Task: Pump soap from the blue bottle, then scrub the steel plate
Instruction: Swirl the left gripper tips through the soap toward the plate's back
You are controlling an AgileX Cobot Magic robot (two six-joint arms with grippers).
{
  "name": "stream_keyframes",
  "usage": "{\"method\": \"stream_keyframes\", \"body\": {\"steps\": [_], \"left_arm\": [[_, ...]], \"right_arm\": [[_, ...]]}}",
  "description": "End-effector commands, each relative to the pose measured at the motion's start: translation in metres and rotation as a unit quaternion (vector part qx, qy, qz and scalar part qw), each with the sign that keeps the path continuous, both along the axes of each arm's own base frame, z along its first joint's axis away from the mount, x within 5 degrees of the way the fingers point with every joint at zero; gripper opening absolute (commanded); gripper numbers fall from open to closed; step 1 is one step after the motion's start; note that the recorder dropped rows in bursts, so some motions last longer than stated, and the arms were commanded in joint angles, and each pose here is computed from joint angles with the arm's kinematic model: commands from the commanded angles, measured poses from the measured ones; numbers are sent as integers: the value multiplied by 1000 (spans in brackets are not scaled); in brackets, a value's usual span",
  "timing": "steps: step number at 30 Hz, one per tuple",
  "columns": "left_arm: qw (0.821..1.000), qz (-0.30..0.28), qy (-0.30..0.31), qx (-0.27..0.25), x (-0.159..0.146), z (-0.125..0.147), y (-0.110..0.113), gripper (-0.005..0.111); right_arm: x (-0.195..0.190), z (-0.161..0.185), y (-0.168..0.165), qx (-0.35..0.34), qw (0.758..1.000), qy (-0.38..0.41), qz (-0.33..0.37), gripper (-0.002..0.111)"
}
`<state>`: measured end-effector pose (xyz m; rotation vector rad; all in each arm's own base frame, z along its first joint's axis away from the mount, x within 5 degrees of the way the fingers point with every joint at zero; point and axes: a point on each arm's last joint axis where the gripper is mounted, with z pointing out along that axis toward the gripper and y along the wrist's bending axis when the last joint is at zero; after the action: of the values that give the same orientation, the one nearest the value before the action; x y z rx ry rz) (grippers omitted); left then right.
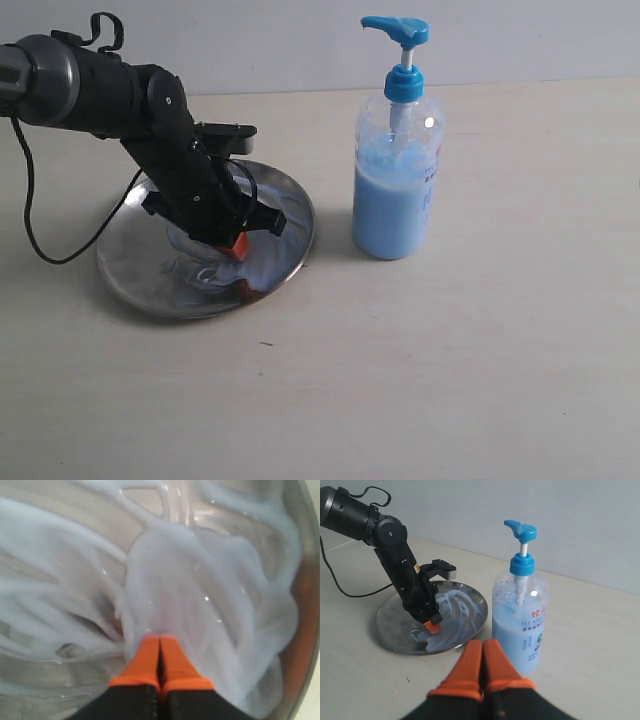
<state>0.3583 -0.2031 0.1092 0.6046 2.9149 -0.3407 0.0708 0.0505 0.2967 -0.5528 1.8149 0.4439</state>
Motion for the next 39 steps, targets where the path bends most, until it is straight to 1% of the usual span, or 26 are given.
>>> {"method": "stream_keyframes", "body": {"steps": [1,5,17,21,28,33,37,39], "left_arm": [[999,-22,25,29,-7,-2,5,0],[999,-23,16,29,-6,-2,5,0],[996,13,-84,-9,13,3,-1,0],[994,18,-104,-15,18,0,-2,0],[994,23,-106,-12,21,-21,-3,0],[994,24,-102,-10,21,-23,-3,0],[997,15,-75,-1,16,-24,-2,0],[999,-6,-53,10,11,-24,0,0]], "right_arm": [[0,-1,0,1,1000,-1,-1,0],[0,-1,0,1,1000,-1,-1,0],[0,-1,0,1,1000,-1,-1,0],[0,-1,0,1,1000,-1,-1,0],[0,-1,0,1,1000,-1,-1,0],[0,-1,0,1,1000,-1,-1,0],[0,-1,0,1,1000,-1,-1,0],[0,-1,0,1,1000,-1,-1,0]]}}
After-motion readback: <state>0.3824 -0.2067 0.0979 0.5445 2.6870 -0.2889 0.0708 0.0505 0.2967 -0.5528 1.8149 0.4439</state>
